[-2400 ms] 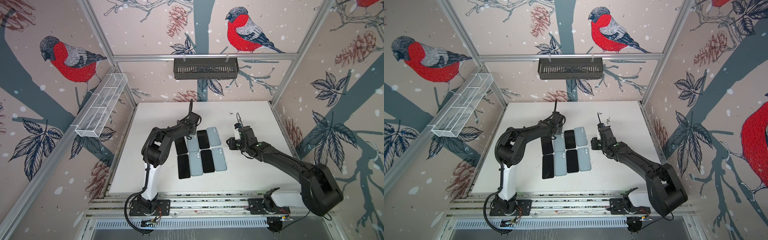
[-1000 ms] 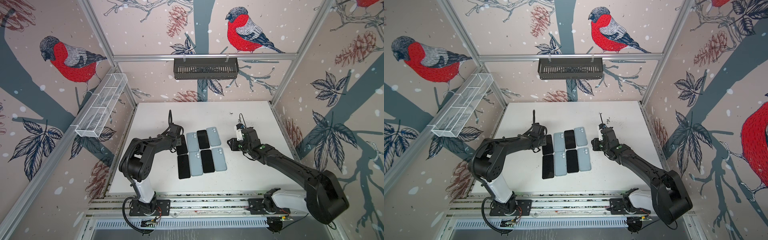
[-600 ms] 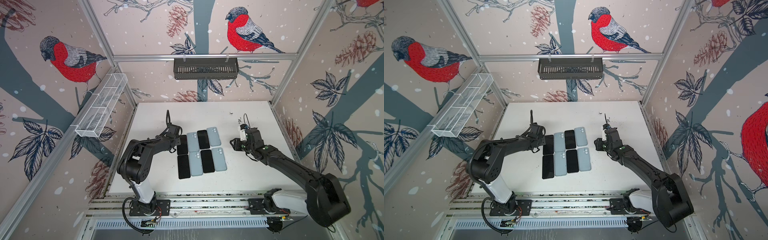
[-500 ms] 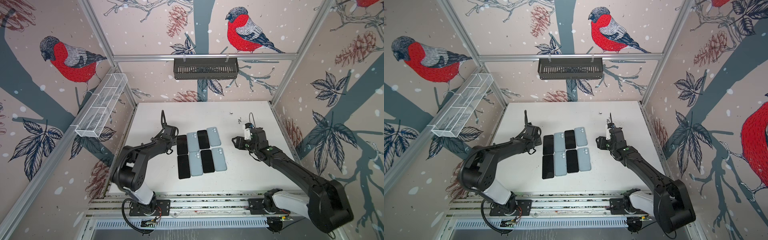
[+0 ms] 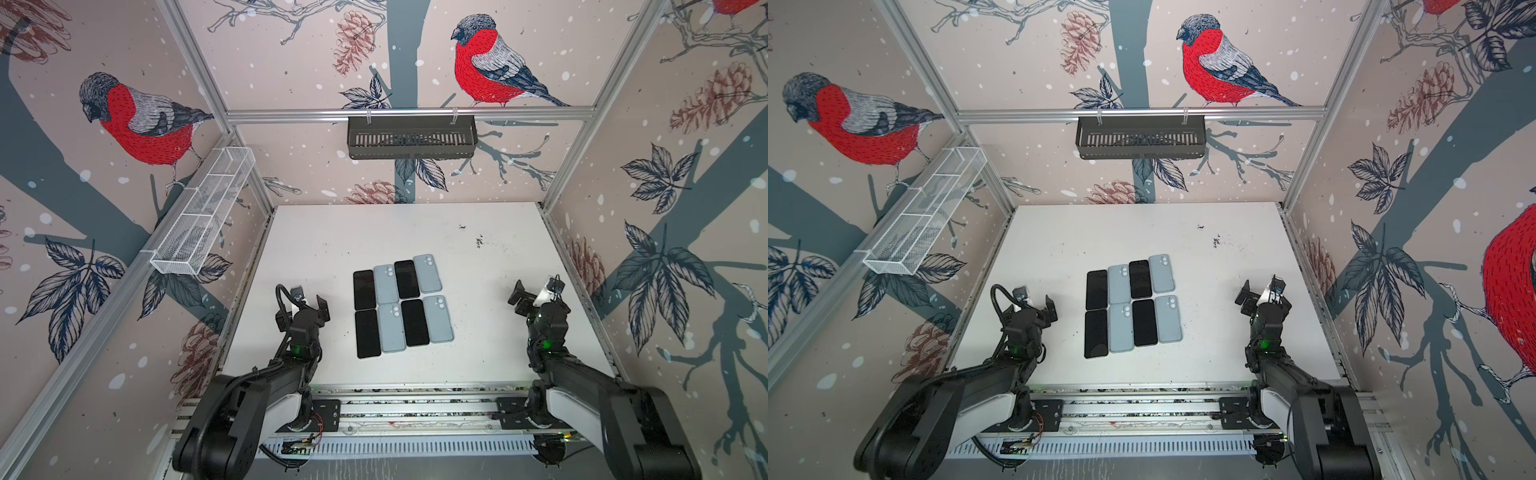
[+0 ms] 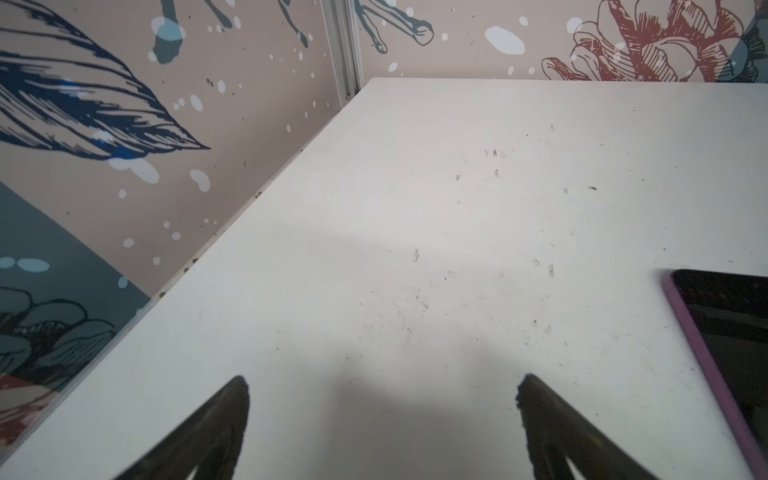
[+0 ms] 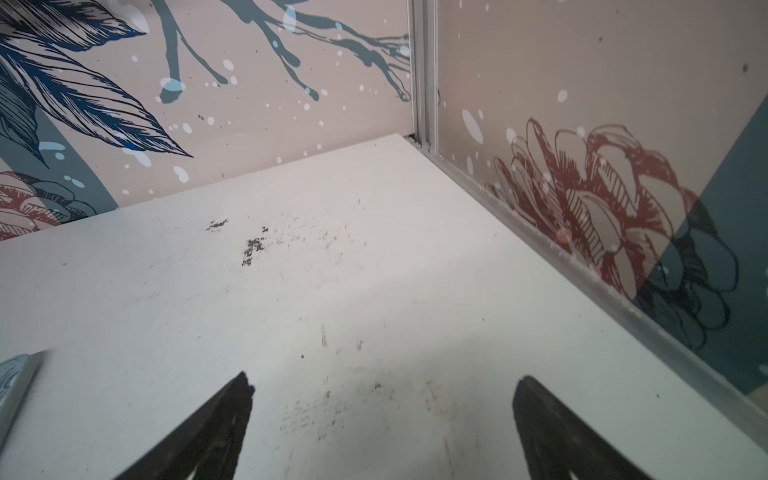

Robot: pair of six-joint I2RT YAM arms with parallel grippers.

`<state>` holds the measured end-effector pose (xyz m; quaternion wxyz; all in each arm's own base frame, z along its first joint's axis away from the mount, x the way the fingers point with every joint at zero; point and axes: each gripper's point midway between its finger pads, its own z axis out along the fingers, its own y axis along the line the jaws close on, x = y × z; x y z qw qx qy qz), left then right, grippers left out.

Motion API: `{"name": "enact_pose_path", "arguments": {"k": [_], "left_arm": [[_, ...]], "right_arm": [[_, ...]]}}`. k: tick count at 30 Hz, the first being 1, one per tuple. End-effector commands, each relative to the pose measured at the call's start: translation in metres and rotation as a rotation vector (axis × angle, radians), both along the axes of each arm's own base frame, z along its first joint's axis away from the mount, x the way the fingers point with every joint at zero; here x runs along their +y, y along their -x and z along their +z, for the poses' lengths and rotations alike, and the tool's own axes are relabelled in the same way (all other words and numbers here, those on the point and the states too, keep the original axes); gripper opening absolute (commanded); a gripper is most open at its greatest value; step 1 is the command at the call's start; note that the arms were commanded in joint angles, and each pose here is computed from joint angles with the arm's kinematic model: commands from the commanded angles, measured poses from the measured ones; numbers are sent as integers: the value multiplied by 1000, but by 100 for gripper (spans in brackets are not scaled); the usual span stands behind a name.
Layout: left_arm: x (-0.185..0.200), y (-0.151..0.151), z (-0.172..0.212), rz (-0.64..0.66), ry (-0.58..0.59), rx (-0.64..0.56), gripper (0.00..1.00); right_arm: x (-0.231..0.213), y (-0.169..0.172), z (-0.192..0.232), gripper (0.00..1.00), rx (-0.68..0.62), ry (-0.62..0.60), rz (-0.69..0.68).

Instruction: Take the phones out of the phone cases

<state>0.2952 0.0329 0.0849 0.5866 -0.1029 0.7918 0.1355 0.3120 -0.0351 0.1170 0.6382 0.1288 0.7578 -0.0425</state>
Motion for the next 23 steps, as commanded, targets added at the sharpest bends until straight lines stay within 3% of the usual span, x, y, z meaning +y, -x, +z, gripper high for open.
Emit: {"name": "enact_pose_path", "arguments": {"k": [1, 3, 4, 5, 7, 10, 13, 17, 23], "left_arm": [[-10, -33, 85, -80, -41, -349, 98], [-18, -52, 56, -166, 23, -257, 99], [-17, -62, 53, -160, 10, -270, 99], [-19, -68, 58, -173, -8, -282, 99], [-10, -87, 35, -175, 94, -114, 99], [-12, -79, 48, -207, 69, -226, 99], [-10, -84, 39, -187, 98, -153, 99], [-12, -79, 48, -206, 72, -226, 99], [-11, -78, 45, -203, 78, -210, 99]], "right_arm": [[3, -12, 41, 100, -205, 91, 12], [1, -21, 38, 100, -243, 101, 7], [5, -30, 25, 100, -173, 105, 37], [3, -42, 2, 100, -23, 76, 41], [1, -58, 14, 100, -63, 80, 36], [2, -53, 12, 100, -62, 91, 25], [4, -57, 11, 99, -37, 108, 11], [4, -56, 10, 99, -32, 115, -9], [3, -57, 10, 100, -27, 101, 10]]}}
